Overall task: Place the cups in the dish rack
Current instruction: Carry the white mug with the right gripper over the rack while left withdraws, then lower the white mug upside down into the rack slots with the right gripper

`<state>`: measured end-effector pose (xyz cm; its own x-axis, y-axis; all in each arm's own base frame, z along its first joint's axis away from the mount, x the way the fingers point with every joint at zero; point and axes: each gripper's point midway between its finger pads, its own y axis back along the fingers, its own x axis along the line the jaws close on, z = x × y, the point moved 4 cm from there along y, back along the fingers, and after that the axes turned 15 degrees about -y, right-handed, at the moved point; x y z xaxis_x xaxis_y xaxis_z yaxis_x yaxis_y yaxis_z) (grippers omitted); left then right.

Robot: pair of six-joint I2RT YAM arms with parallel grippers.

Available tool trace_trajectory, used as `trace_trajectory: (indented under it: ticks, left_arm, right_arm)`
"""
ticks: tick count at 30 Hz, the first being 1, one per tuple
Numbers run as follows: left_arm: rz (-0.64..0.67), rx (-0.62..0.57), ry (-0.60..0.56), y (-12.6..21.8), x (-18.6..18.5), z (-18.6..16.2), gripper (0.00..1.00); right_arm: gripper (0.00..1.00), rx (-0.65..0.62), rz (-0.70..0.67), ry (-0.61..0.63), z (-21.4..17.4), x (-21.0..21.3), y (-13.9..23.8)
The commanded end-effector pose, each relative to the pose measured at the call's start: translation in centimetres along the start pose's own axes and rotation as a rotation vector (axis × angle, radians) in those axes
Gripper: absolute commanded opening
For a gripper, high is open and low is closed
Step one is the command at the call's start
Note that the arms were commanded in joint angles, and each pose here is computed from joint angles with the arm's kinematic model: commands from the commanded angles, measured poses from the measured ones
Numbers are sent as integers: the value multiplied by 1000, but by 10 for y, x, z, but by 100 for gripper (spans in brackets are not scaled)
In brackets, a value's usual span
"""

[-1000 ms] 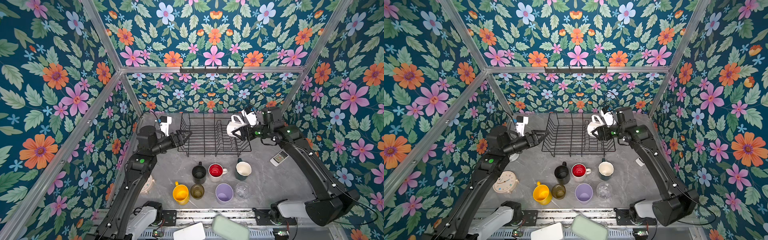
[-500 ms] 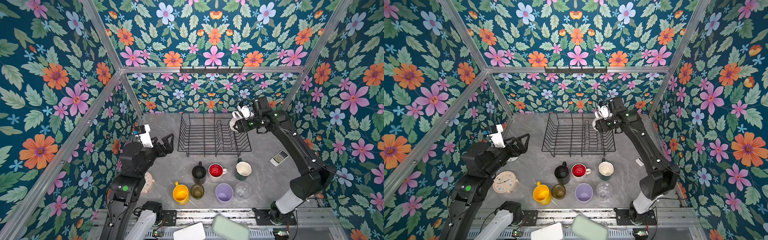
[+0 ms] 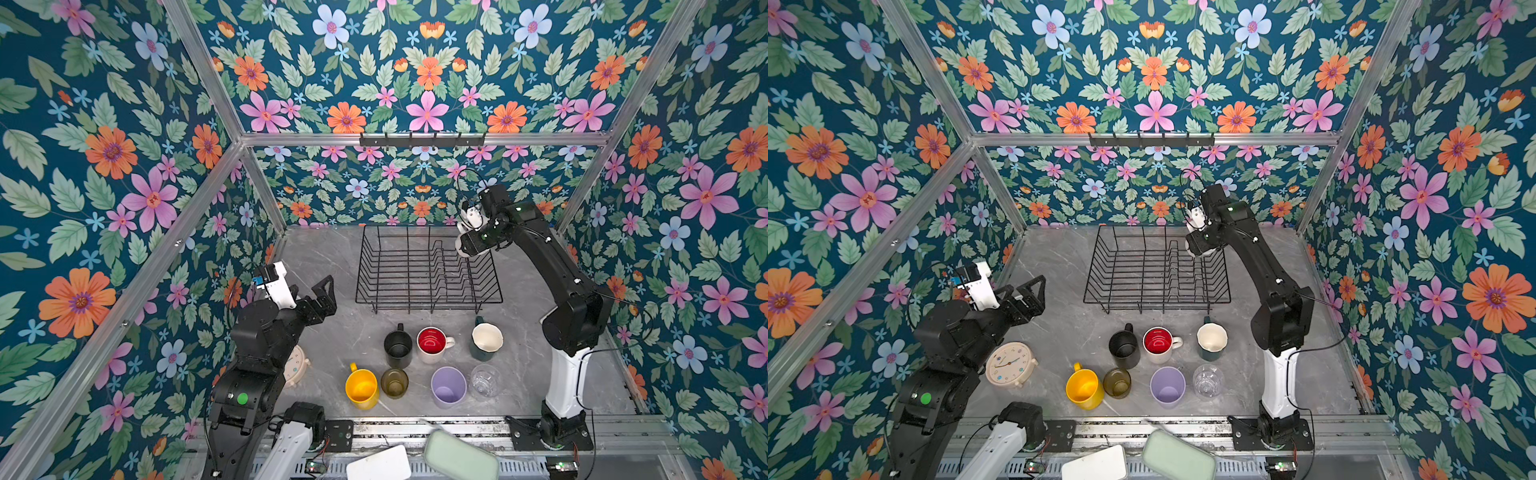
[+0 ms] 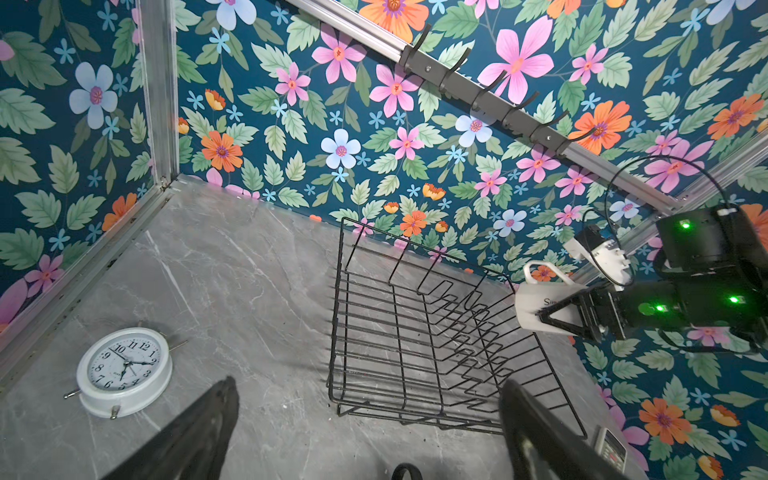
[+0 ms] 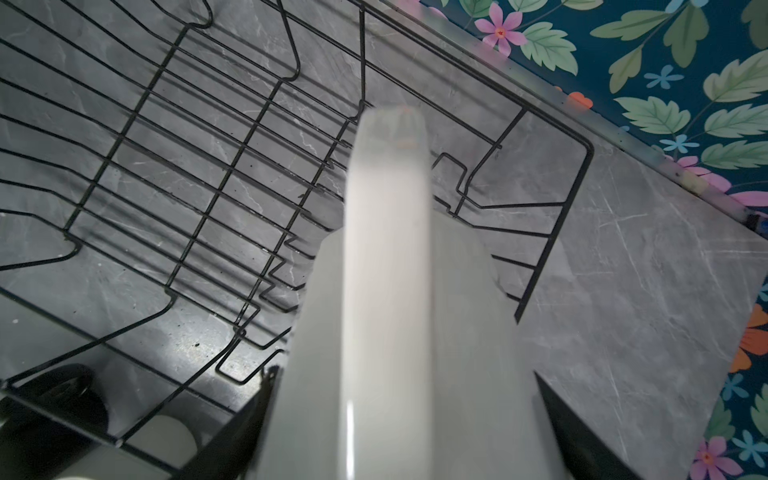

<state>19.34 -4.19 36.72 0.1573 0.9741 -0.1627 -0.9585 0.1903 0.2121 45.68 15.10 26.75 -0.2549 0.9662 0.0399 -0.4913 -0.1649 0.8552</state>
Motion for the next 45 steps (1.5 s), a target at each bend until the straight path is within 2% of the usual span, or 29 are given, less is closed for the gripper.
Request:
trace_trajectory:
  ticks: [1, 19, 27, 45]
  left_arm:
    - [27, 1, -10, 2, 4, -1, 100]
    - [75, 9, 7, 4, 12, -12, 100]
    - [81, 18, 15, 1, 13, -16, 100]
    - [79, 30, 32, -3, 14, -23, 100]
  right_arm:
    - [0, 4, -36, 36, 8, -6, -4]
    - [0, 25, -47, 85, 27, -12, -52]
    - [0, 51, -75, 91, 23, -21, -67]
    - [0, 121, -41, 118, 10, -18, -105]
